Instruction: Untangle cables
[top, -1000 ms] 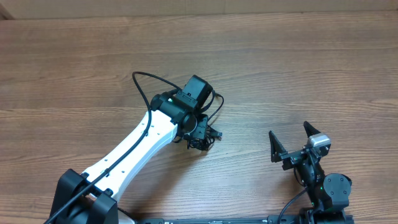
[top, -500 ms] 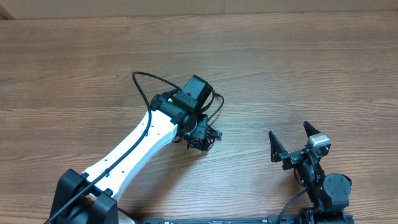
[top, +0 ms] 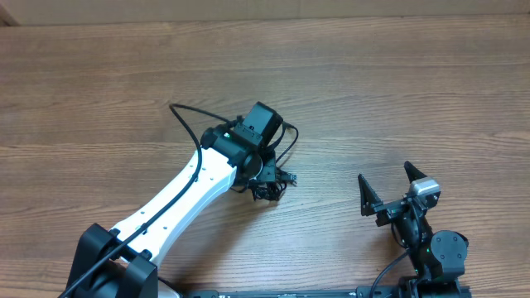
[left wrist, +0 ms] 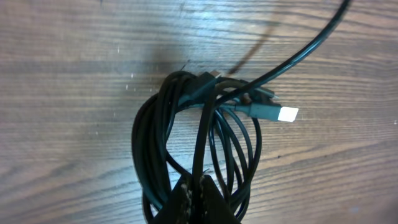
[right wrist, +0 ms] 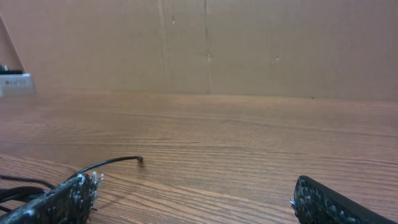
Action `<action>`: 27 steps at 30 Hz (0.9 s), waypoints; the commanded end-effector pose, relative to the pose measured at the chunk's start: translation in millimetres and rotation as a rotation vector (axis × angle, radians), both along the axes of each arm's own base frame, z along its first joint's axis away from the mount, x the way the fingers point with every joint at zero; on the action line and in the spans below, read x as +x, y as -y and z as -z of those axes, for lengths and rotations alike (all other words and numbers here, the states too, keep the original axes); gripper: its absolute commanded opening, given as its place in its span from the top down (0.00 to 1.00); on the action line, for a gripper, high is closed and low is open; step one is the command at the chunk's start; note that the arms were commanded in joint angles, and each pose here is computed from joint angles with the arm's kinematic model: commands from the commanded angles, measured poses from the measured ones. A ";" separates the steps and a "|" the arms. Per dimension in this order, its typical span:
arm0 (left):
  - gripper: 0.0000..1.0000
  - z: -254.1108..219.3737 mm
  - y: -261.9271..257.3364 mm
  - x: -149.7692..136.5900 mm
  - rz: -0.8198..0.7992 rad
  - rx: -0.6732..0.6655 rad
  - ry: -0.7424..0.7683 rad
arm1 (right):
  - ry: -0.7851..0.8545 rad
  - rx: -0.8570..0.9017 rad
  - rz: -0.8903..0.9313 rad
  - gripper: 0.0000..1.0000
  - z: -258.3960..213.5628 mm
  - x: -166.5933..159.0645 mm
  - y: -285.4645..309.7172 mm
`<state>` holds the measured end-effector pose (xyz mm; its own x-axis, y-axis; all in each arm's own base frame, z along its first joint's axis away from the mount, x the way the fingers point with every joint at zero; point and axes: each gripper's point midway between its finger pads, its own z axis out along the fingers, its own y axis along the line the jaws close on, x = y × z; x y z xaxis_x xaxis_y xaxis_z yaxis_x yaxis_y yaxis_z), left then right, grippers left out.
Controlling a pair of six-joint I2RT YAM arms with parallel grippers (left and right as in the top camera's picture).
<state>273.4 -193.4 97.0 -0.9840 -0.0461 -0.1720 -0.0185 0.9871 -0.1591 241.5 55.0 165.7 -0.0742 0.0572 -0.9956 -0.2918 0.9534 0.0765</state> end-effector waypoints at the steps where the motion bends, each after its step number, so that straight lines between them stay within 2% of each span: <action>1: 0.96 11.3 0.1 -9.3 -0.162 -0.030 -0.050 | -0.005 0.003 0.005 0.00 3.7 0.7 0.9; 7: 0.96 23.1 19.9 -17.0 -0.160 -0.114 -0.073 | -0.005 0.003 0.005 0.00 3.7 0.7 0.9; 12: 0.91 26.9 38.3 -19.1 -0.026 -0.128 -0.012 | -0.005 0.003 0.005 0.00 3.7 0.7 0.9; 13: 0.85 25.0 44.4 -16.7 0.076 -0.123 0.030 | -0.005 0.003 0.005 0.00 3.7 0.7 0.9; 16: 0.69 23.4 45.9 -11.3 0.232 -0.088 0.096 | -0.005 0.003 0.005 0.00 3.7 0.7 0.9; 18: 0.57 24.3 38.4 -6.4 0.280 -0.029 0.132 | -0.005 0.003 0.005 0.00 3.7 0.7 0.9; 19: 0.47 24.7 34.5 -4.4 0.292 -0.002 0.144 | -0.005 0.003 0.005 0.00 3.7 0.7 0.9; 21: 0.37 25.4 26.6 -0.8 0.289 0.041 0.159 | -0.005 0.003 0.005 0.00 3.7 0.7 0.9; 27: 0.37 29.9 26.7 -13.6 0.229 0.015 0.093 | -0.005 0.003 0.005 0.00 3.7 0.7 0.9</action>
<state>265.0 -222.4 69.6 -0.9432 0.1851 -0.2758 0.2299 0.9631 -0.1401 241.5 55.0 165.9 -0.0735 0.0572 -0.9957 -0.2918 0.9534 0.0763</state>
